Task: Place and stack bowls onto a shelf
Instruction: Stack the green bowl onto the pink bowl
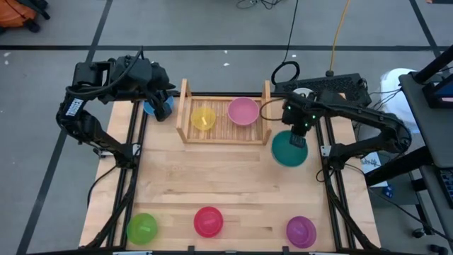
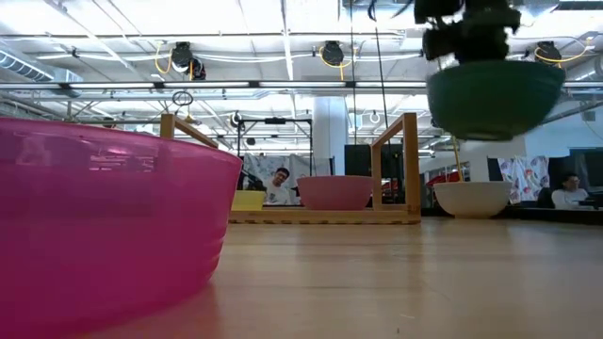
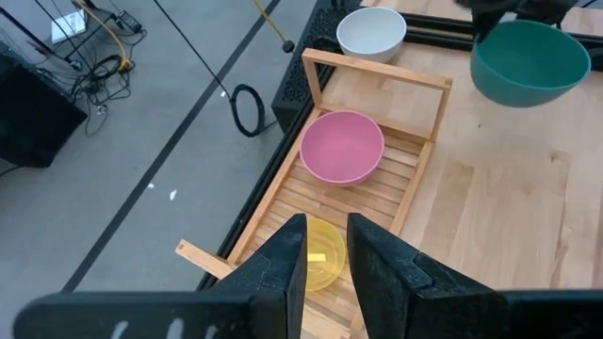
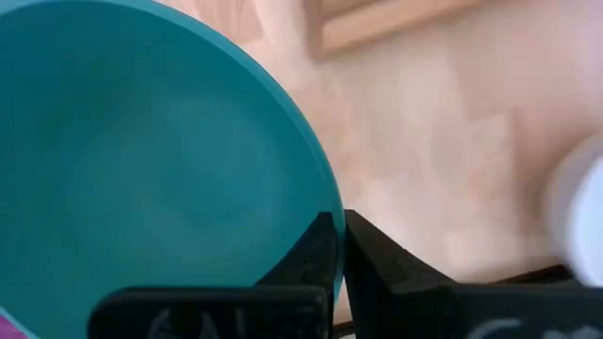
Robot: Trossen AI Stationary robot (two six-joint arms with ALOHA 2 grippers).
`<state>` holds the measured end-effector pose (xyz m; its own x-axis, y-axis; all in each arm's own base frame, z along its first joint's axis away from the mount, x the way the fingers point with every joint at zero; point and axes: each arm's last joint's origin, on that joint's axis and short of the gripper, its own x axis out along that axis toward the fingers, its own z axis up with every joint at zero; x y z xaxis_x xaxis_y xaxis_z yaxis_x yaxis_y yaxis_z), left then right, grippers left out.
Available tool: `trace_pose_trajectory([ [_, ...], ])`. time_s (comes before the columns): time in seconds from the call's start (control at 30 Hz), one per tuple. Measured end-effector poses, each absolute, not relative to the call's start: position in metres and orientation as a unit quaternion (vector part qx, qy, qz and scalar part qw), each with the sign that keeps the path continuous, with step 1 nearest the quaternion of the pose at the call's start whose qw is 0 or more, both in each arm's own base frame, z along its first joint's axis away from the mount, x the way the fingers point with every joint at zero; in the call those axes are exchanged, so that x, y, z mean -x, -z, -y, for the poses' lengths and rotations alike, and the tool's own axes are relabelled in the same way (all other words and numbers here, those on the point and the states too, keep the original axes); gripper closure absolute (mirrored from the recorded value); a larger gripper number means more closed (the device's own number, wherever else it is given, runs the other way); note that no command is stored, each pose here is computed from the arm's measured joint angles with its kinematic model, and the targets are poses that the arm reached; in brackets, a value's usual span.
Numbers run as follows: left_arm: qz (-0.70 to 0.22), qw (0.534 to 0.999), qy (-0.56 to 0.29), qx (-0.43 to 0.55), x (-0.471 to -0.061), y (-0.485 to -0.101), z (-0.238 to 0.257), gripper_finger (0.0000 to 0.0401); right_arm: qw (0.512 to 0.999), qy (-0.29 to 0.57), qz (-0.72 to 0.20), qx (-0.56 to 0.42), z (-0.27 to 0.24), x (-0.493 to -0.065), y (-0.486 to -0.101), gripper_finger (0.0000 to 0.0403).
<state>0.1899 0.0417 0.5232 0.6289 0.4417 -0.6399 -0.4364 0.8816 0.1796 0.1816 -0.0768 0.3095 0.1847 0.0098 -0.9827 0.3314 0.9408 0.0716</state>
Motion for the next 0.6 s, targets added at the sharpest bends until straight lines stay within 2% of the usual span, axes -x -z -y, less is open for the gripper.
trace_pose_trajectory([
  [0.2,-0.356,0.902,-0.243,-0.004,-0.190,-0.523,-0.042,0.0315,0.777,0.122,-0.609,-0.098,0.086,-0.209,-0.340,0.0402],
  [0.6,-0.355,0.902,-0.243,-0.004,-0.190,-0.523,-0.042,0.0315,0.811,0.100,-0.575,-0.046,0.116,-0.282,-0.370,0.0403],
])
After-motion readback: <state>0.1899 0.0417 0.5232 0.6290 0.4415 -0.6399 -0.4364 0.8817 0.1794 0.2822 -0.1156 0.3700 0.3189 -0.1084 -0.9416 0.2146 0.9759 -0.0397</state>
